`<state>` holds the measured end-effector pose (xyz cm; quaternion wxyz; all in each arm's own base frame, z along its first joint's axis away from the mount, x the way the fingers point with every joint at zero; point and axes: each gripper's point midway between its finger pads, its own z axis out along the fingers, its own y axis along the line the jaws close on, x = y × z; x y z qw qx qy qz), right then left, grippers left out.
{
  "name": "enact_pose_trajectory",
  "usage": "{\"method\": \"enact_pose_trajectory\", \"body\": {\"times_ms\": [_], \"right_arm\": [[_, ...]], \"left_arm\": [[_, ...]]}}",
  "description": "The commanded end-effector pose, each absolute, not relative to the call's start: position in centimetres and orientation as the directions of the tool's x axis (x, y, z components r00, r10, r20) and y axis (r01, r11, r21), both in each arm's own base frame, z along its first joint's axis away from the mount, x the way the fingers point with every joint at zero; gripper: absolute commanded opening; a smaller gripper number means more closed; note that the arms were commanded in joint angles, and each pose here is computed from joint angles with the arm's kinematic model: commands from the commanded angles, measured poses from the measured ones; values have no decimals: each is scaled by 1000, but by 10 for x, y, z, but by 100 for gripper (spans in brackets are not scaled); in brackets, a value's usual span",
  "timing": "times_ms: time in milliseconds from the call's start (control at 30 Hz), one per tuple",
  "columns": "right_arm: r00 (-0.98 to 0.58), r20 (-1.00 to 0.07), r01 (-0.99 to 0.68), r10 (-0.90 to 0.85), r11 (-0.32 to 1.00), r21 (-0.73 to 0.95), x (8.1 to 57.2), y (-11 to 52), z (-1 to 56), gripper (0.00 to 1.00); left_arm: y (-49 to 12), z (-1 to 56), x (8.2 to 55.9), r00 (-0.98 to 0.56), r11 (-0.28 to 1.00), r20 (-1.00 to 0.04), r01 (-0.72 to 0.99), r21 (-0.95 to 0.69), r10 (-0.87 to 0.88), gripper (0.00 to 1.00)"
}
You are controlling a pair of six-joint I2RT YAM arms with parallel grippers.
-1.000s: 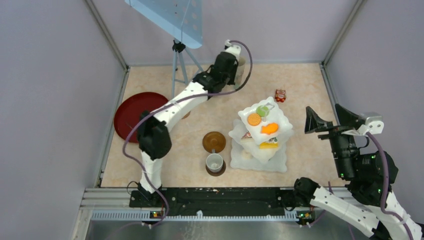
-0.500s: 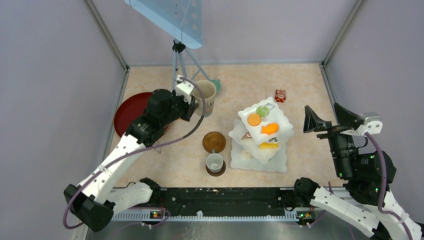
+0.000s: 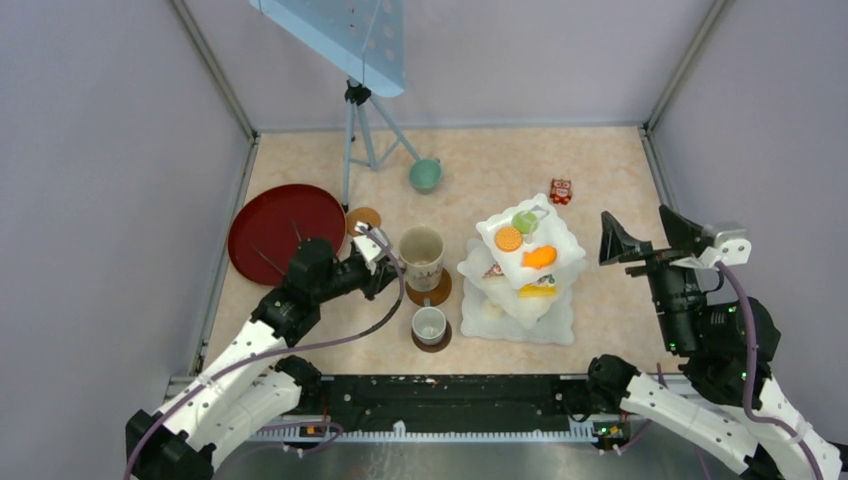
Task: Serve the afternoon tea
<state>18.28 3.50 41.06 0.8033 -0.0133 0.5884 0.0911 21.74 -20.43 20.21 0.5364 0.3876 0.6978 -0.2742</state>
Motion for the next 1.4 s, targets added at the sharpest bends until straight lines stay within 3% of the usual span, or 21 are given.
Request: {"method": "enact_pose_trajectory", "body": {"times_ms": [0,333,1367], "right_arm": [[296,-944,-185,143,979,90,184,42,413,96],[293,-945,-174,145,980,96,184,40,407,96],[302,-943,-165,138,982,90,181,34,406,96]], "left_arm": [[-221,270,226,178,501,-980,842,200,92,0],[-237,235,236,158,443,-980,875,194,118,0],[-236,182,247,97,471,-979,865,171,177,0]]}}
